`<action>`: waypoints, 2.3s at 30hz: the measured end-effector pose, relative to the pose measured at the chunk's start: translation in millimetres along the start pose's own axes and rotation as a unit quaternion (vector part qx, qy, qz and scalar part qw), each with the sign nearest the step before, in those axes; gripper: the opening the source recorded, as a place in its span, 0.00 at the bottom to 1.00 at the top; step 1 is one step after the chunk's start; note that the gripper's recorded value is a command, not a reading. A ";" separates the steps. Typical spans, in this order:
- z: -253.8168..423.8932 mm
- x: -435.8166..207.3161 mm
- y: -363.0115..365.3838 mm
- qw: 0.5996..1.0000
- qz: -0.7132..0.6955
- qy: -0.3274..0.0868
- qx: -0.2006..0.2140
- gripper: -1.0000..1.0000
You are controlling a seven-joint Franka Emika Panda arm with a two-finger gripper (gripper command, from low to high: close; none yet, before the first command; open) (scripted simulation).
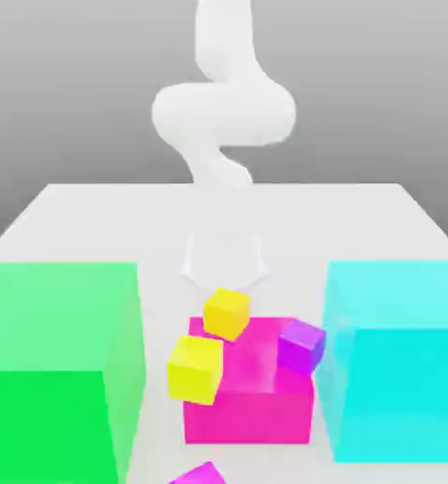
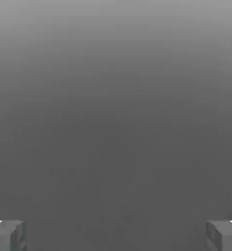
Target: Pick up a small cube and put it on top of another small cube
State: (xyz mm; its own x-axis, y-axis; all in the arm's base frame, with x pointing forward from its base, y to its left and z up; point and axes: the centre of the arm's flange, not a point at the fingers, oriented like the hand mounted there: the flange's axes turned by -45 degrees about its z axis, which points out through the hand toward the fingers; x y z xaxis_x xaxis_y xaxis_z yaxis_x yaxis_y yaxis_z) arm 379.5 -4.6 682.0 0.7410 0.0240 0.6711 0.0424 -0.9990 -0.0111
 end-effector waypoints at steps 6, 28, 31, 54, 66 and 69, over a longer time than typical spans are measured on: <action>109.0 -2.4 9.2 0.995 -0.045 -0.076 0.039 0.50; 439.4 -178.6 26.4 0.915 -0.222 -0.324 0.090 0.50; 471.1 -212.0 31.2 0.903 -0.242 -0.345 0.088 0.50; 390.0 -197.5 -29.0 0.856 -0.362 -0.332 0.160 0.00; 268.1 -218.7 -97.7 0.742 -0.563 -0.290 0.220 0.00; 275.6 -238.1 -102.8 0.728 -0.582 -0.285 0.223 0.00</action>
State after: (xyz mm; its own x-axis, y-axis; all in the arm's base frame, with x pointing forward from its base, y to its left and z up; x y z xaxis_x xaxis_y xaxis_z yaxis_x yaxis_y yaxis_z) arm 383.4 102.5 319.0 0.1815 0.9834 0.0031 0.9834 -0.1814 -0.0047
